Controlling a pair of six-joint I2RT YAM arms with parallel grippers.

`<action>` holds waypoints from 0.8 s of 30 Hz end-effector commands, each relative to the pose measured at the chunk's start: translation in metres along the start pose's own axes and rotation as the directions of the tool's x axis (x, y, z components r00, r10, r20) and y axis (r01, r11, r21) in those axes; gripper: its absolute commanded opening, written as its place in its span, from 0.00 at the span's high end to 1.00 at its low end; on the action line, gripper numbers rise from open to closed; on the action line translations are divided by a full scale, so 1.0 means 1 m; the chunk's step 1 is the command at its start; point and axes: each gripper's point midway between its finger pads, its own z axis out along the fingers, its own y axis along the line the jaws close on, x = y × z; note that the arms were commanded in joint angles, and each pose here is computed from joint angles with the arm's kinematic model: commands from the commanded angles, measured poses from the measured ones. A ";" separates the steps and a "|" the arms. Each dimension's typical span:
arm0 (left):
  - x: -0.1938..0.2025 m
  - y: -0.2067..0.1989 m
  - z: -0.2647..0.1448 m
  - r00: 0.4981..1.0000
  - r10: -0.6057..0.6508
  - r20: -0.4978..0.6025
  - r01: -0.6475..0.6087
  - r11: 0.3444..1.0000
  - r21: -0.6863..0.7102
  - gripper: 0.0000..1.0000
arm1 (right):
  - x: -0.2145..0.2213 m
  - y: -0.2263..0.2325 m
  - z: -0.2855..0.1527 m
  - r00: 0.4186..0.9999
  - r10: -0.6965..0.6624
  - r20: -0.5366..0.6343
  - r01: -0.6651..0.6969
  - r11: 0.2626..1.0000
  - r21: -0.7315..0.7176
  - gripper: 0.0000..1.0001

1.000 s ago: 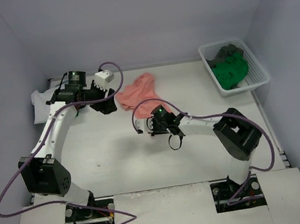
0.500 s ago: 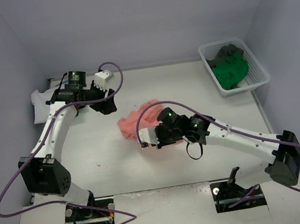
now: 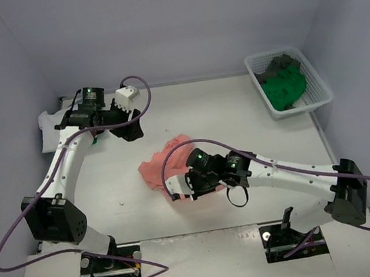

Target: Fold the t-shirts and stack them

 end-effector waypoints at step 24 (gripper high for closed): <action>-0.033 0.062 -0.058 0.975 -0.046 0.218 0.092 0.973 -0.210 0.42 | -0.040 -0.123 0.039 0.992 -0.088 0.094 0.081 0.993 0.083 1.00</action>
